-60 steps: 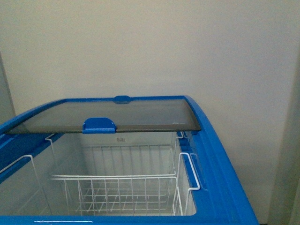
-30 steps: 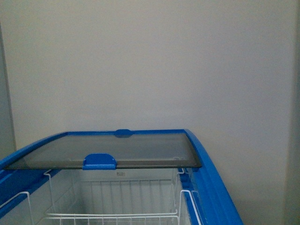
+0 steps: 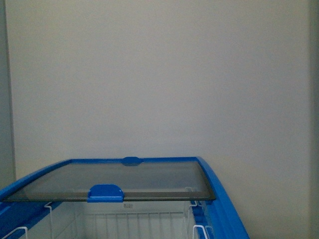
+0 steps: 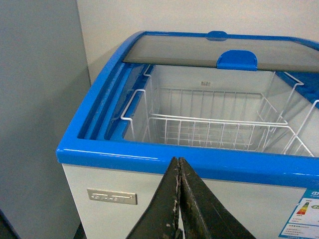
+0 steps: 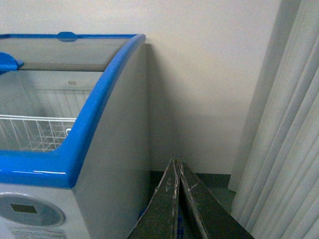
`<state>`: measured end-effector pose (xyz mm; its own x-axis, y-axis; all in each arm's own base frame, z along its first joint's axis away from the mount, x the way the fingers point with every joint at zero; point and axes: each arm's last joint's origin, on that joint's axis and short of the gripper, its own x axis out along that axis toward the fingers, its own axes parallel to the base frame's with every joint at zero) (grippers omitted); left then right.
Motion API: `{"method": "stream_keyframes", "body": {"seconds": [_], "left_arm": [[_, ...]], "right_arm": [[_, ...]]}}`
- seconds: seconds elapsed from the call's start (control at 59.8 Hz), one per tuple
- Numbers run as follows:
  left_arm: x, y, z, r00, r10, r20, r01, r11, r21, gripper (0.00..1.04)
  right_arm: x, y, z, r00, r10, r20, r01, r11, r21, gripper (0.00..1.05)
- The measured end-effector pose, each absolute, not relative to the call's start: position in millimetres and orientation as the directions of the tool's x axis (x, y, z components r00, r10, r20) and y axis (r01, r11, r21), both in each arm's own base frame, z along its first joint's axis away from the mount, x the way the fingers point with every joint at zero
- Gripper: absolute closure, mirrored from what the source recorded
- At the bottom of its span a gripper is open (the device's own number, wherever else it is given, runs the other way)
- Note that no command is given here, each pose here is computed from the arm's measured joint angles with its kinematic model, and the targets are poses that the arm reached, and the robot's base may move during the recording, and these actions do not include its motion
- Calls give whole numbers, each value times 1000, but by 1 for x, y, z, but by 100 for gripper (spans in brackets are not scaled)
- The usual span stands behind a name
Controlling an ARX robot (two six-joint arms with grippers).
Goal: Put drink in fridge
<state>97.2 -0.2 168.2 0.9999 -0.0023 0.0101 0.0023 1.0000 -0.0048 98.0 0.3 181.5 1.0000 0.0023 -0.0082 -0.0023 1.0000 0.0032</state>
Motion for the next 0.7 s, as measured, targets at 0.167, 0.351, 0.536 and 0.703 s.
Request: {"method": "stream_keyframes", "body": {"seconds": [0.167,0.351,0.536,0.703], "left_arm": [[97,0,168,1000,-2,10,2,1000,-5,102],[97,0,168,1000,-2,10,2,1000,-5,102],[97,0,168,1000,-2,10,2,1000,-5,102],[97,0,168,1000,-2,10,2,1000,-5,102]], "right_arm": [[98,0,177,1000,2,-6,-2,1000,3,102],[98,0,170,1000,3,-2,-3,1000,3,102],[97,0,168,1000,2,6,-2,1000,3,102],[97,0,168,1000,2,7,-2,1000,3,102]]}}
